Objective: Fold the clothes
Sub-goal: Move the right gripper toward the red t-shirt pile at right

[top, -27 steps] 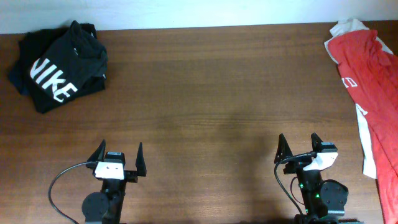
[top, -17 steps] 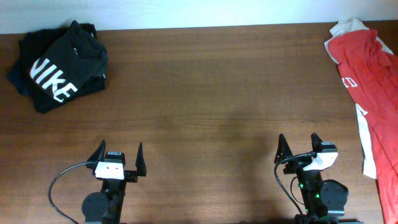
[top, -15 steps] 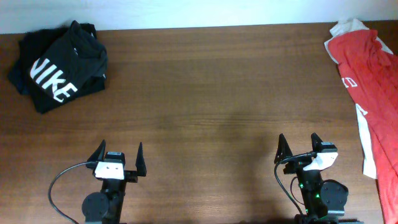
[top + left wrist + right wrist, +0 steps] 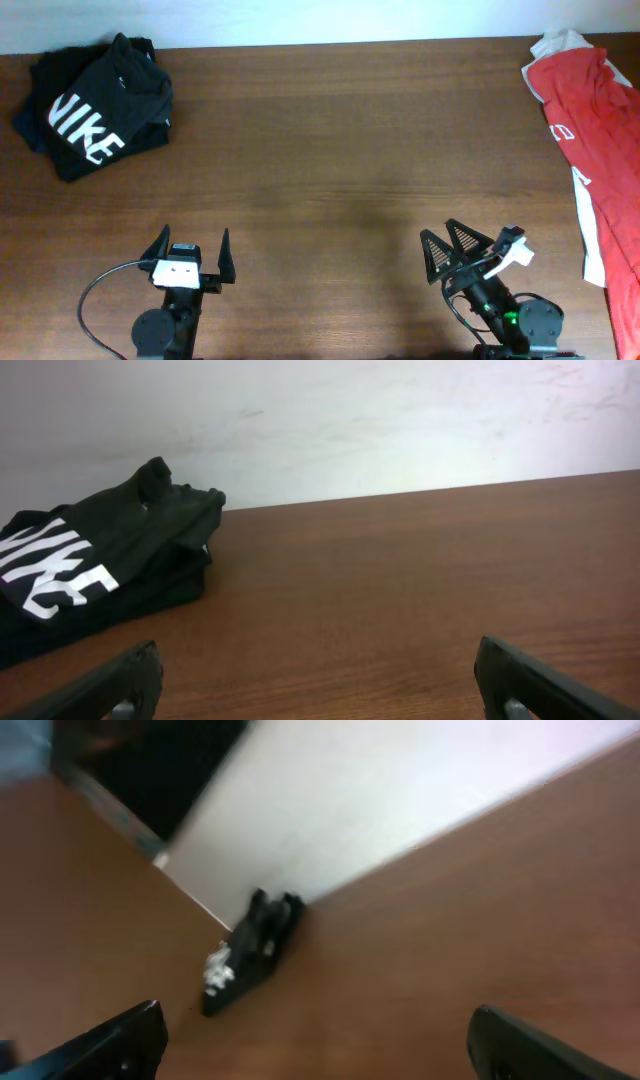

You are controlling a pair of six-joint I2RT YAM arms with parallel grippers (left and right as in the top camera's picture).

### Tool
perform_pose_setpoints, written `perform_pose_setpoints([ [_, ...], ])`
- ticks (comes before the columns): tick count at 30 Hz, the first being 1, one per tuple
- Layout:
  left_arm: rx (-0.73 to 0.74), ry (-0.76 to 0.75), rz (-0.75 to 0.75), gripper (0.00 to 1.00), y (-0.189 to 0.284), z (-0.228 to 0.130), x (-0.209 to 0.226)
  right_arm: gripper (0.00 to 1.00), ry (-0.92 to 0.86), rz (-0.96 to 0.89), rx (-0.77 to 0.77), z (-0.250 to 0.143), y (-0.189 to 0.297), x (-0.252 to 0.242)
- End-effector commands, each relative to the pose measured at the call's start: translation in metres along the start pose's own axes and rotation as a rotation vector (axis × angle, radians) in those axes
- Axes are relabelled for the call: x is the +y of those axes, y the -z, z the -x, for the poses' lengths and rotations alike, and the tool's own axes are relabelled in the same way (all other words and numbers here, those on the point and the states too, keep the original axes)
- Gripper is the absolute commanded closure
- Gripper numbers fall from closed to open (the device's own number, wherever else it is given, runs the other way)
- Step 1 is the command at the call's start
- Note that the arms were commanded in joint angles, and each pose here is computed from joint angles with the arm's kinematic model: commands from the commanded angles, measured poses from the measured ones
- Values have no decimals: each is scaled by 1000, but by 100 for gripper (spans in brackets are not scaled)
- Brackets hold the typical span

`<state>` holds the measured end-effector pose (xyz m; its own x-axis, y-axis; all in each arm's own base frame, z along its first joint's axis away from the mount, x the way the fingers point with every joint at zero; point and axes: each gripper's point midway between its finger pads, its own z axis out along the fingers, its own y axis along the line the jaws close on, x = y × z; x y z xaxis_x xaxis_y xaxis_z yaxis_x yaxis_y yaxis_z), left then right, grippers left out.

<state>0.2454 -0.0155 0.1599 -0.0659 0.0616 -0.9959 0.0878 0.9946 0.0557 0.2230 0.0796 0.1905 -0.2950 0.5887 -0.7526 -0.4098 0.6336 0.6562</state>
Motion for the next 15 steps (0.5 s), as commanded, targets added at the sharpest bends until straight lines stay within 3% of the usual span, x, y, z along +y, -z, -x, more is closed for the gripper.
perform_pose_setpoints([
  [1, 3, -8, 11, 1, 0, -2, 2, 2, 188, 131, -106, 28, 4, 38],
  [4, 3, -8, 11, 1, 0, -2, 2, 1, 288, 27, -238, 73, 9, 47],
  [7, 3, -8, 11, 1, 0, -2, 2, 1, 394, -173, -256, 127, -9, 39],
  [11, 3, -8, 11, 1, 0, -2, 2, 1, 442, -519, -148, 200, -59, -9],
  [13, 3, -8, 11, 1, 0, -2, 2, 1, 440, -712, -21, 257, -84, -44],
  [15, 3, -8, 11, 1, 0, -2, 2, 1, 410, -868, 110, 287, -85, -87],
])
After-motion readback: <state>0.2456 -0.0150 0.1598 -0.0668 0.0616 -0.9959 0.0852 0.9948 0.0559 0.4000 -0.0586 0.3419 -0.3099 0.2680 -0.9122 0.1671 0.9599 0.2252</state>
